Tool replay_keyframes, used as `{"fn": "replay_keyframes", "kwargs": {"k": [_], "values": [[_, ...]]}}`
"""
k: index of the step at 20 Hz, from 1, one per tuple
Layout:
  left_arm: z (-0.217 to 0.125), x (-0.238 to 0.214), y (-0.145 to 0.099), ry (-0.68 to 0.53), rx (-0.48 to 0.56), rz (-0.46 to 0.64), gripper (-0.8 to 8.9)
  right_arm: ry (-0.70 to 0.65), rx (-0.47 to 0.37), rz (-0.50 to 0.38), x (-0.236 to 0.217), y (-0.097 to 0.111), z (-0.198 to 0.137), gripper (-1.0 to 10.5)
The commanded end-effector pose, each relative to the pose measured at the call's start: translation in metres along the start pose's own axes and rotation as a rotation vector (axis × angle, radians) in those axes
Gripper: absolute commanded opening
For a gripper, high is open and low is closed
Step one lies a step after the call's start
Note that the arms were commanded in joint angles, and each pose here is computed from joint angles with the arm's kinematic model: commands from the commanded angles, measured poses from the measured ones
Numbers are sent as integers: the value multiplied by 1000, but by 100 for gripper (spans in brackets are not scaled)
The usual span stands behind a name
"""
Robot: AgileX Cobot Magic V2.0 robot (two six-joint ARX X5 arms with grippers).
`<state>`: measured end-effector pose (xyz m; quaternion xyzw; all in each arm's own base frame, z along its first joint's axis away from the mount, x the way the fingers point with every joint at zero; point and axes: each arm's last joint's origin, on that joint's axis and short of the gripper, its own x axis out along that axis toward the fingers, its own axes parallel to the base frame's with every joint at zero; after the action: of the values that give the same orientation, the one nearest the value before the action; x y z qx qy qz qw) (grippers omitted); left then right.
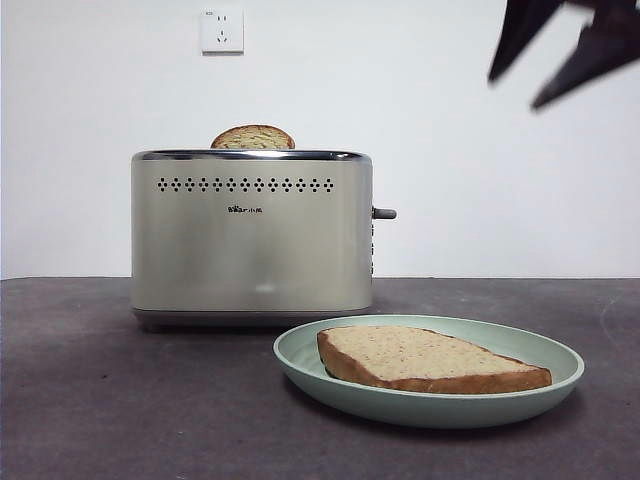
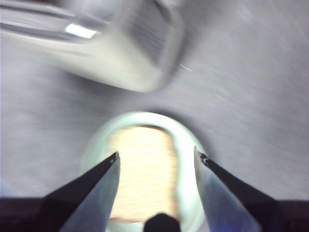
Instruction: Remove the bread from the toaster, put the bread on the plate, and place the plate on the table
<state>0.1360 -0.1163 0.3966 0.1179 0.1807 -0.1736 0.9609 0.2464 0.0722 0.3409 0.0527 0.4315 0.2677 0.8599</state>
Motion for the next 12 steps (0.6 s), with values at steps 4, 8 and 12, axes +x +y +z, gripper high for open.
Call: {"fn": "replay_keyframes", "kwargs": {"k": [4,8,12], "values": [[-59,27,-6,-132,-117,96,404,-130,-55,28,-48,22,-12,252],[-74,30,-3,-193,-206,101,81,-162,-85,60,-67,30,-22,210],[-72,30,-5,-216,-208,25,-9,-137,-110,81,-69,32,-26,-11]]}}
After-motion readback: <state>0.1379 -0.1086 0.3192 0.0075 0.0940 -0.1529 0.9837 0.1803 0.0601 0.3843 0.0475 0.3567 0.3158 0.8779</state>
